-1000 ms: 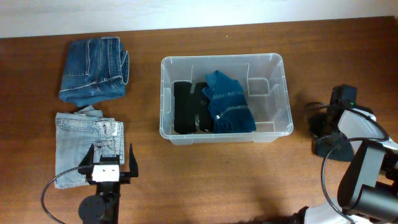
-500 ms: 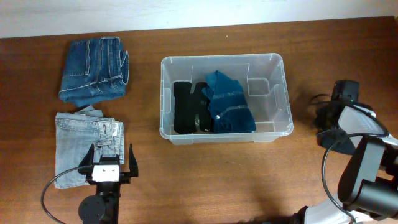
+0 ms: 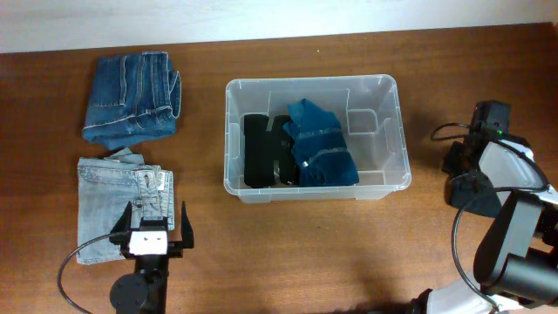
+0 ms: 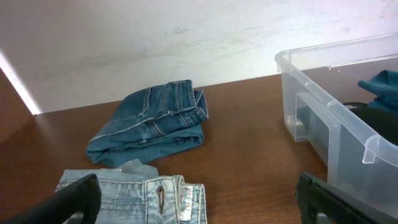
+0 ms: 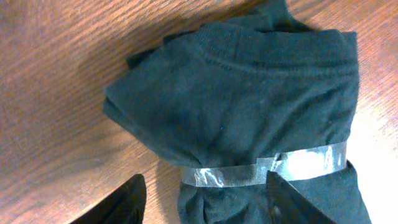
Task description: Pack container
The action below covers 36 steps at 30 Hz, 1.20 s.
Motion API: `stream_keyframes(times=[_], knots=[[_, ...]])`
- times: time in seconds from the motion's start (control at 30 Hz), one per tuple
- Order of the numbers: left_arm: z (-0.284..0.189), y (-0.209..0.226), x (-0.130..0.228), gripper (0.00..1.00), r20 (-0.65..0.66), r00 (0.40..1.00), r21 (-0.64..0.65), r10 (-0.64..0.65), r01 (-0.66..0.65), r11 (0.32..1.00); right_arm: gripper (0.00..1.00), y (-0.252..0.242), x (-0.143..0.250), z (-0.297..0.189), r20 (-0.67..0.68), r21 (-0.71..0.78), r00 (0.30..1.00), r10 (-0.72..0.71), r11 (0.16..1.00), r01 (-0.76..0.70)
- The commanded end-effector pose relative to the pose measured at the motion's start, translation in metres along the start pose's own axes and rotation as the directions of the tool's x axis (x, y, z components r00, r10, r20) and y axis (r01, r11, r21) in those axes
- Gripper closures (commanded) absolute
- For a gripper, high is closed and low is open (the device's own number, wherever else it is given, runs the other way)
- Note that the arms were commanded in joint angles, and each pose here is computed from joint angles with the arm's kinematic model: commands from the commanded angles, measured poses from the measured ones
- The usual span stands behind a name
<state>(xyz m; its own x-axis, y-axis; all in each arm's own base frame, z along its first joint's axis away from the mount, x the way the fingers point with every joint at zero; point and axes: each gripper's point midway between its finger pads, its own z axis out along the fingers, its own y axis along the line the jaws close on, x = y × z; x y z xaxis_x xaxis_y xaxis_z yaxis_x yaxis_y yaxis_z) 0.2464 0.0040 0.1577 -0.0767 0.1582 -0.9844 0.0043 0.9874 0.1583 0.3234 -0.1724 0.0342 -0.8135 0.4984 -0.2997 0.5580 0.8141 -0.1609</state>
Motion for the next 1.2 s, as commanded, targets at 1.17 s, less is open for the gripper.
stream_keyframes(times=[1.17], knots=[[0.000,-0.001,0.001,0.01,0.001,1.000,0.007,0.012,-0.012,1.000,0.54,-0.022,0.033,0.040,-0.183,0.324,0.965,-0.186,0.916,0.238]])
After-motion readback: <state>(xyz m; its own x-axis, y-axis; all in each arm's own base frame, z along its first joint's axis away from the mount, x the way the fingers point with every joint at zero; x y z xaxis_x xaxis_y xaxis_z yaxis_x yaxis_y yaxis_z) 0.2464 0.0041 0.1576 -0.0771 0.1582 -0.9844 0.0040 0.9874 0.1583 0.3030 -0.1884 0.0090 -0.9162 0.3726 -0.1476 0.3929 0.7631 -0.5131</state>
